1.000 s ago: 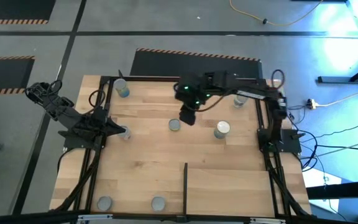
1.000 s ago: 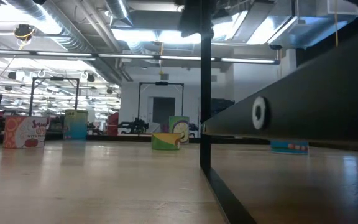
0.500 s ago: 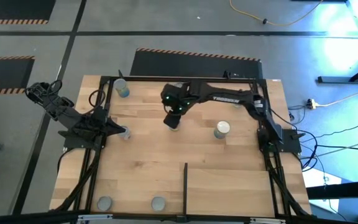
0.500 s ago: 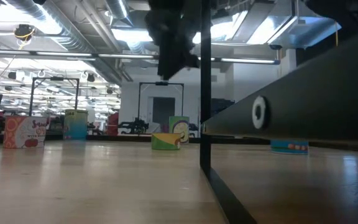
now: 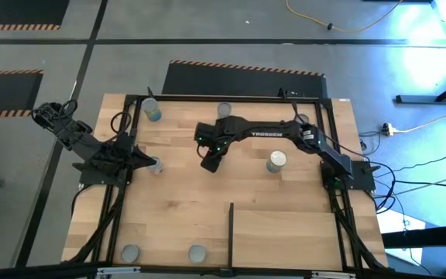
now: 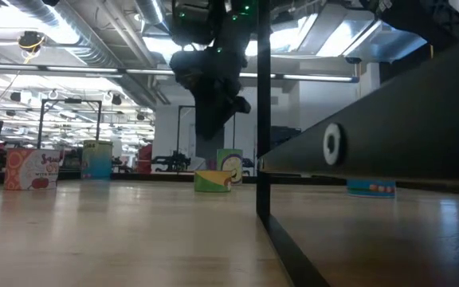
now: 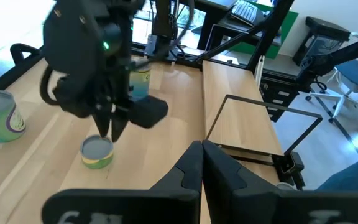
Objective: Pick and place cans onto a shelf
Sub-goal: Put the canned meatballs on the shelf
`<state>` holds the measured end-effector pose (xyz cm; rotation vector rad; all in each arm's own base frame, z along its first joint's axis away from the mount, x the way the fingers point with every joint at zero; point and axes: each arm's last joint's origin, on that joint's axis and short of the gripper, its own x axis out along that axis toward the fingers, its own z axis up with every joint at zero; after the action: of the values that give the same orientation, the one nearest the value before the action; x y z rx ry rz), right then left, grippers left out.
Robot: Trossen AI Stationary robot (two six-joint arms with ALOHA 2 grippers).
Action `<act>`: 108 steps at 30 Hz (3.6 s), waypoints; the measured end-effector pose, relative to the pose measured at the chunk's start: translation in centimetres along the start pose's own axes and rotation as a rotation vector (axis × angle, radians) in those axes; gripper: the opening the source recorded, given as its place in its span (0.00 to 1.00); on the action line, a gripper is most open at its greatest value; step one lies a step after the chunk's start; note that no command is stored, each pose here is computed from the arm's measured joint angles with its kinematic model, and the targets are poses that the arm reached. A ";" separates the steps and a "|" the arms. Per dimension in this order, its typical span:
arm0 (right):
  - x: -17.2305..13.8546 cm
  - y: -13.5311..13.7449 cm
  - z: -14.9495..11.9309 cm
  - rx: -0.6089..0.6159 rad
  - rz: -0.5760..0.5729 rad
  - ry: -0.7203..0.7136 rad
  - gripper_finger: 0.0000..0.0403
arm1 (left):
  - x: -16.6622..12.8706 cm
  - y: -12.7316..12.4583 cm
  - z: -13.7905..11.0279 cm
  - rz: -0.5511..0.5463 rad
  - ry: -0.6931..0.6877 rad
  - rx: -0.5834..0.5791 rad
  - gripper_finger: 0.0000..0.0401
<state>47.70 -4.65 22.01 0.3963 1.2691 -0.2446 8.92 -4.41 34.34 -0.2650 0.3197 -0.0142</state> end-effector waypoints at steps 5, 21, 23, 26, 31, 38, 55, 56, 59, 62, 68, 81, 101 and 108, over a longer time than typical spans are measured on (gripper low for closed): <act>1.4 -0.2 0.0 0.002 -0.039 0.019 0.28 | 0.0 0.0 0.0 0.000 0.000 0.000 0.00; 3.6 -0.4 -0.1 0.005 -0.043 0.058 0.28 | 0.0 0.0 0.0 0.000 0.000 0.001 0.00; 3.8 -0.4 -0.1 0.004 -0.041 0.054 0.28 | 0.0 0.0 0.0 0.000 0.000 0.001 0.00; 4.4 -0.4 -0.3 0.006 -0.012 0.066 0.28 | 0.0 0.0 0.0 0.001 0.000 0.000 0.00; 5.5 -0.5 -0.6 0.000 0.000 0.065 0.28 | 0.0 0.0 0.0 0.001 0.000 0.000 0.00; 5.9 -0.7 -0.9 -0.016 -0.007 0.061 0.27 | 0.0 0.0 0.0 0.000 0.000 0.000 0.00; 6.0 -0.8 -0.7 -0.116 -0.056 0.028 0.02 | 0.0 0.0 0.0 0.001 0.000 0.000 0.00; 6.0 -0.8 -0.7 -0.128 -0.057 0.028 0.01 | 0.0 0.0 0.0 0.001 0.000 0.000 0.00; 5.8 -0.7 -0.5 -0.136 -0.059 0.034 0.01 | 0.0 0.0 0.0 0.001 0.000 0.000 0.00; 5.2 -0.7 -0.5 -0.159 -0.076 0.067 0.01 | 0.0 0.0 0.0 0.000 0.000 0.000 0.00; 2.3 -0.4 0.0 -0.180 -0.082 0.097 0.00 | 0.0 0.0 0.0 0.000 0.000 0.000 0.00; -7.1 0.2 -1.3 -0.183 -0.074 0.100 0.00 | 0.0 0.0 0.0 0.000 0.001 0.001 0.00; -24.5 3.3 -10.0 -0.110 -0.038 -0.221 0.00 | 0.0 0.2 -0.4 0.018 0.042 0.026 0.00; -26.6 6.6 -13.5 -0.231 0.090 -0.224 0.00 | 0.0 0.3 -0.4 0.063 0.018 0.026 0.00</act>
<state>30.91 6.03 45.18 0.2200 1.0428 -0.0616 8.79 -4.17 33.92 -0.2294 0.3455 0.0410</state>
